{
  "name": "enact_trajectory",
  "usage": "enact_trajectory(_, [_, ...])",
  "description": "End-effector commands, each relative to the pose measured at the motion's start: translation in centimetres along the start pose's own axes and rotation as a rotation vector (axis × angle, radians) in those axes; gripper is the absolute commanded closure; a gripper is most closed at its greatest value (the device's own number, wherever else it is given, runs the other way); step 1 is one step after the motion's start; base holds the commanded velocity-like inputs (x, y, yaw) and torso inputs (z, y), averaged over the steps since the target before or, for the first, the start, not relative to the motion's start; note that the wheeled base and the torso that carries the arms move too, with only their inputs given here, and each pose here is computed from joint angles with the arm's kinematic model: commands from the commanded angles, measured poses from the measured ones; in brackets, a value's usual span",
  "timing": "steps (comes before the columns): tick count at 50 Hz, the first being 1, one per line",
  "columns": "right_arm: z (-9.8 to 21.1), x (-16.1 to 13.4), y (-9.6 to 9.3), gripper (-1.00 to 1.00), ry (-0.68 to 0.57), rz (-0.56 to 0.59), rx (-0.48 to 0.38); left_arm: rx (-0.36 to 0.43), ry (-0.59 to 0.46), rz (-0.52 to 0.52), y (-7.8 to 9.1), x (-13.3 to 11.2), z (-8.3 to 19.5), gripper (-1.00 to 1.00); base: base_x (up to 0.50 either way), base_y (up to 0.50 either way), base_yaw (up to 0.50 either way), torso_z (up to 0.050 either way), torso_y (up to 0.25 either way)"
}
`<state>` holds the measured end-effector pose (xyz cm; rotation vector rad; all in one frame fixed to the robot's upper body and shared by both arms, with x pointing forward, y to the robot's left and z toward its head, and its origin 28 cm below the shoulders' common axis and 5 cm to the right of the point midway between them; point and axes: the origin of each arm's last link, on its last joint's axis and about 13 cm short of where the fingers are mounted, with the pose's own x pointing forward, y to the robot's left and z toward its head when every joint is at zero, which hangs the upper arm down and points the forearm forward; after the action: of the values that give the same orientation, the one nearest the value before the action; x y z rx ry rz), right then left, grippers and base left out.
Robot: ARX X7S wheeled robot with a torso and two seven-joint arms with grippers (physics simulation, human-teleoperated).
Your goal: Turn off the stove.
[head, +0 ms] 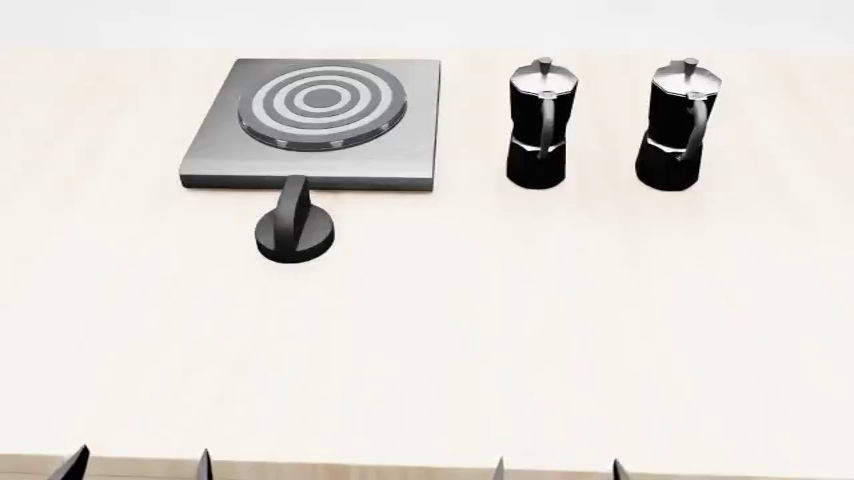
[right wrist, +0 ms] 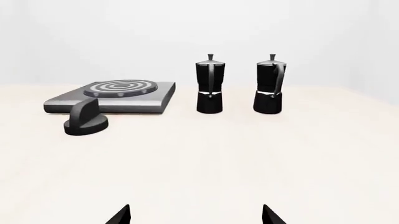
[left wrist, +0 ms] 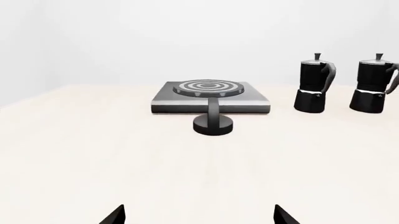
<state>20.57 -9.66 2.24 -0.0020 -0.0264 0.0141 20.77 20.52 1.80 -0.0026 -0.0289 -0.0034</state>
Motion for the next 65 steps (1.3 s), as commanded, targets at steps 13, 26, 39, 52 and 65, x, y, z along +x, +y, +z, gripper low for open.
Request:
enact_trajectory(13, [3.7, -1.4, -0.4, -1.00, -0.117, -0.030, -0.017, 0.041, -0.112, -0.004, 0.2, -1.2, 3.3, -1.00, 0.00, 0.00, 0.00, 0.000, 0.000])
enact_trajectory(26, [6.4, -2.3, -0.5, -1.00, -0.171, -0.029, -0.012, 0.060, -0.190, 0.003, 0.0, -2.6, 6.4, -1.00, 0.00, 0.00, 0.00, 0.000, 0.000])
enact_trajectory(39, [7.3, -3.3, -0.2, -1.00, -0.203, -0.050, -0.051, 0.049, -0.279, 0.021, 0.2, -4.1, 8.9, -1.00, 0.00, 0.00, 0.00, 0.000, 0.000])
enact_trajectory(52, [7.2, -3.2, -0.2, -1.00, -0.193, -0.037, -0.039, 0.047, -0.279, 0.020, 0.2, -4.0, 8.9, -1.00, 0.00, 0.00, 0.00, 0.000, 0.000])
enact_trajectory(65, [7.4, -3.4, -0.2, -1.00, -0.206, -0.023, -0.020, 0.048, -0.283, 0.014, 0.1, -4.0, 8.9, -1.00, 0.00, 0.00, 0.00, 0.000, 0.000])
